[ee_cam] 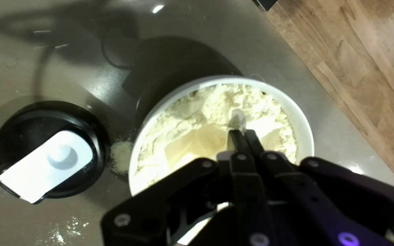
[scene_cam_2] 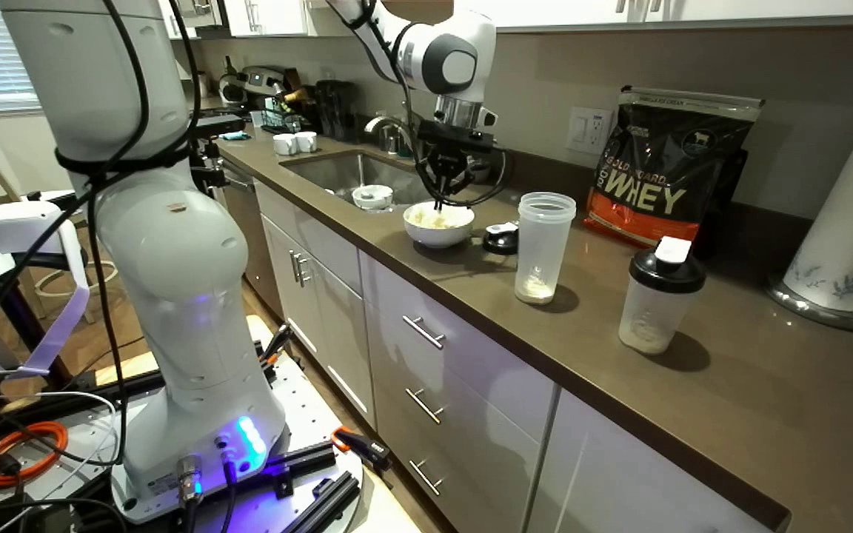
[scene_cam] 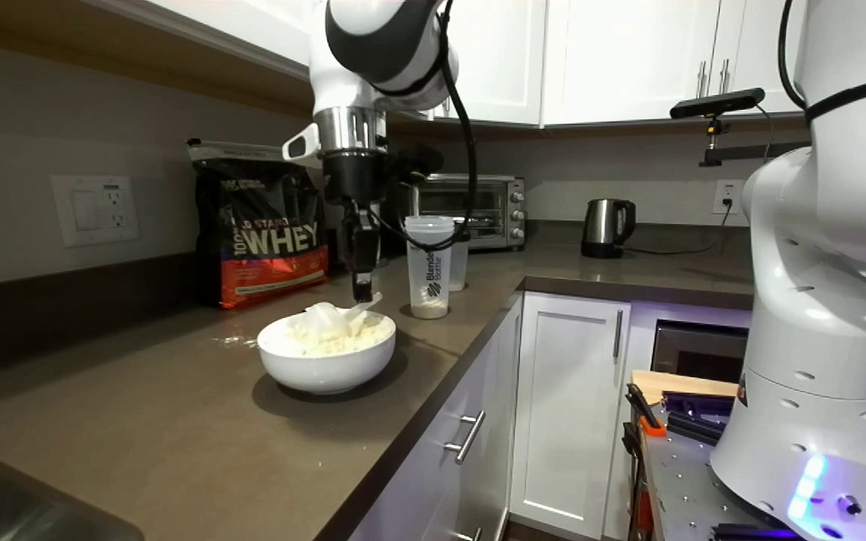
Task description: Scoop some powder and put it in the bottle
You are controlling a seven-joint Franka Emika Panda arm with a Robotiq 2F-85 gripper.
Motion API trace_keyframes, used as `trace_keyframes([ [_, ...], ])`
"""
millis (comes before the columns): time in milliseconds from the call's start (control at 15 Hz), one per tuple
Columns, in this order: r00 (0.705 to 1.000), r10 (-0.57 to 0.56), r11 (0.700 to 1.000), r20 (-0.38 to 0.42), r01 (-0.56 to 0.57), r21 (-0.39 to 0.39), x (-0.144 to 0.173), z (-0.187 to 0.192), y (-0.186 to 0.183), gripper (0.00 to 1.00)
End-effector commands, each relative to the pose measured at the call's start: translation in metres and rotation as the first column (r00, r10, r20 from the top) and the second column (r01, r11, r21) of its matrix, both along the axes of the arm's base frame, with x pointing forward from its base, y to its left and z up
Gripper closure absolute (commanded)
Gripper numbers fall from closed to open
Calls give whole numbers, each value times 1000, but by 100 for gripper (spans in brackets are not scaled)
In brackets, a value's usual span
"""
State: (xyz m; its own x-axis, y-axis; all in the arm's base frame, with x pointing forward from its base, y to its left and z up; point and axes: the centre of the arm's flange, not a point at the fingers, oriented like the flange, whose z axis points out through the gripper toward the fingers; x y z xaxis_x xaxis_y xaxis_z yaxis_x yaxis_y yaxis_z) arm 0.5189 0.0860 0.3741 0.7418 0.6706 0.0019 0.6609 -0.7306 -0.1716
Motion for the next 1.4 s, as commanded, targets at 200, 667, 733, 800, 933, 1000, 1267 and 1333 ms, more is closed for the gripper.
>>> trace_keyframes([
  [200,999,-21,999,-48,23,47,12,17,-18,98],
  [667,993,-46,991,-108,59,120,14,32,-26,98],
  [733,991,-53,988,-123,70,138,17,32,-29,98],
  [800,989,-55,985,-137,76,156,18,31,-31,98],
  [933,985,-62,977,-161,93,190,21,28,-36,98],
  [1000,982,-66,972,-176,104,212,24,26,-39,98],
  [1267,970,-81,947,-230,147,286,33,14,-51,98],
  [1333,967,-85,941,-242,157,299,35,11,-53,98],
])
